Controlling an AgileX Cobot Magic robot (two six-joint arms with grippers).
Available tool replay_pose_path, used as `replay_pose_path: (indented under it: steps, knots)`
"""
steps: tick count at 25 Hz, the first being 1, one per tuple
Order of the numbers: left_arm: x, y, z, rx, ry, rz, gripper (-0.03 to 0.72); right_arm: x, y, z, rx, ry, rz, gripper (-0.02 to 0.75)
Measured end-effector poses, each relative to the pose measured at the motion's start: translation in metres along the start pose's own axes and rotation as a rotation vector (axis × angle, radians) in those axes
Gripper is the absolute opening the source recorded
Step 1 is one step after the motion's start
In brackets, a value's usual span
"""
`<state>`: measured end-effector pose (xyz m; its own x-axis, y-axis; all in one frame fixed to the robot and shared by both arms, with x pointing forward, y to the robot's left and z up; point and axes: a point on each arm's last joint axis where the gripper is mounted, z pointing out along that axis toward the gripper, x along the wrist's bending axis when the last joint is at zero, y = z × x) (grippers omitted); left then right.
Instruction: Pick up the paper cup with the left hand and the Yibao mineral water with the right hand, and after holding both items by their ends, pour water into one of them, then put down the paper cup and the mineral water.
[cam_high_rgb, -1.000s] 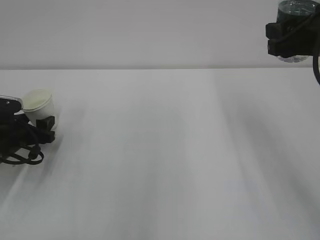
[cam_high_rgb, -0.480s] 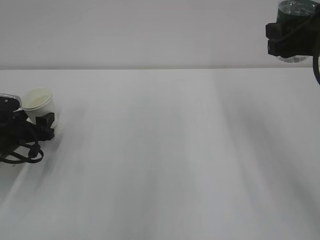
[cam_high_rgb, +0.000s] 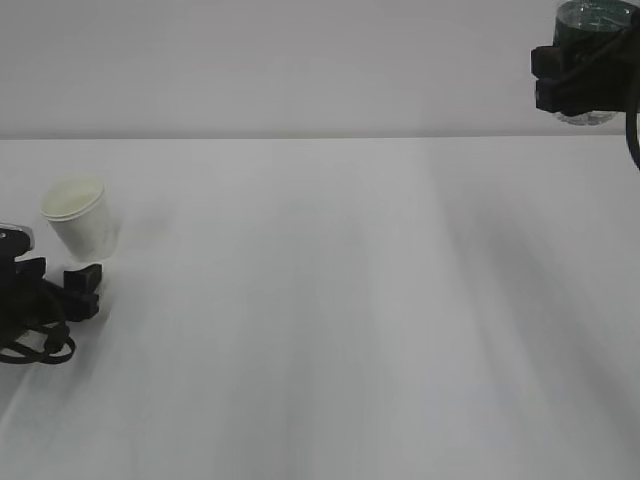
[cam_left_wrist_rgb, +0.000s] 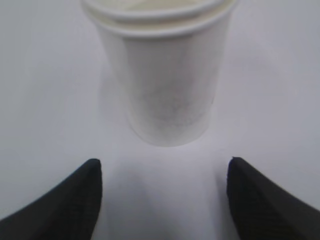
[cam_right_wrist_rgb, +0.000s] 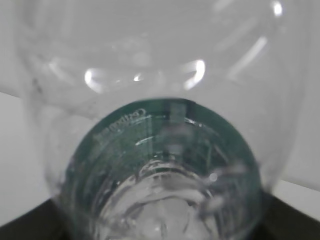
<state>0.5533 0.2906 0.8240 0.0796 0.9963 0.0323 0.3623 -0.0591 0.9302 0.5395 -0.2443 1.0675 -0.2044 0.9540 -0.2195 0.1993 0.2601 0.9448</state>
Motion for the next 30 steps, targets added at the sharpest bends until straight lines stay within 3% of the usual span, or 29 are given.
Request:
replay_pose_path:
  steps: [30]
  knots:
    - [0.001, 0.03, -0.038, -0.076, 0.017, -0.004, 0.56, 0.0, 0.0, 0.0, 0.0, 0.0, 0.0, 0.452]
